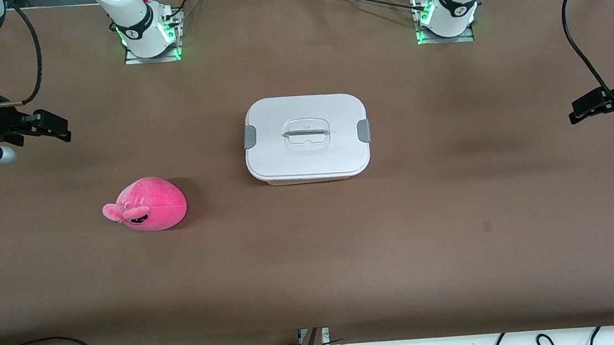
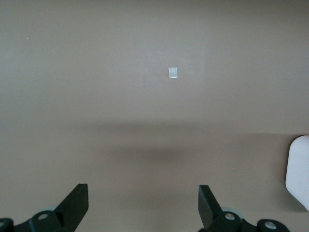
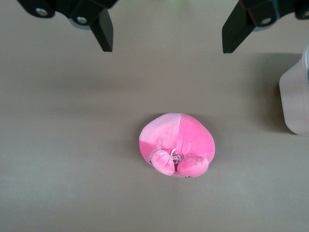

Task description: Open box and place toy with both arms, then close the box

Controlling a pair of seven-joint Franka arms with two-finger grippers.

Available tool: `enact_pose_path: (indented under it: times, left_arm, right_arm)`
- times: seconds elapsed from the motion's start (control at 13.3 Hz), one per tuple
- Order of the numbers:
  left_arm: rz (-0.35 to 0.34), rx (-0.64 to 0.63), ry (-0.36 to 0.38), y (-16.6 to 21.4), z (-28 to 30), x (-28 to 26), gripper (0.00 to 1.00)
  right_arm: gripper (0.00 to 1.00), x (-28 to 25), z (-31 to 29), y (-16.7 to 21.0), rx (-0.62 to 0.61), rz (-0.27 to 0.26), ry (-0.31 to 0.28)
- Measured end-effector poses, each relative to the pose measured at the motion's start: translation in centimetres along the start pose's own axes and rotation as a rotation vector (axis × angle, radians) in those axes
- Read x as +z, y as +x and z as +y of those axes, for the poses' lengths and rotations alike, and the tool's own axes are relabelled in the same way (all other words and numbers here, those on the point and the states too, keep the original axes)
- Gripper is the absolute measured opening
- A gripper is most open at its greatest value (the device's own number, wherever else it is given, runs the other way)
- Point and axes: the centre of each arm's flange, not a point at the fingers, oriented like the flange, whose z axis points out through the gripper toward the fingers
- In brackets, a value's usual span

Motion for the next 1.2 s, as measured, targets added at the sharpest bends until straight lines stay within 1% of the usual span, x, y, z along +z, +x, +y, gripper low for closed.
enact_pose_path:
  times: [0.23, 0.6, 0.9, 1.05, 1.2]
  left_arm:
    - [0.0, -0.001, 0.0, 0.0, 0.0, 0.0, 1.0]
    - [0.01, 0.008, -0.001, 0.2, 0.4, -0.4, 1.0]
    - [0.003, 0.02, -0.003, 0.4, 1.1, 0.0, 1.0]
    - [-0.004, 0.047, -0.003, 0.4, 2.7, 0.1, 1.0]
    - [-0.022, 0.111, -0.001, 0.2, 6.5, 0.6, 1.0]
  right_arm:
    - [1.0, -0.2, 0.0, -0.1, -0.071, -0.006, 0.0]
    - [1.0, -0.6, 0.0, -0.1, -0.095, 0.003, 0.0]
    - [1.0, -0.6, -0.1, -0.1, -0.098, 0.002, 0.0]
    - [1.0, -0.6, -0.1, -0.1, -0.098, 0.001, 0.0]
    - [1.0, -0.6, -0.2, -0.1, -0.099, 0.001, 0.001]
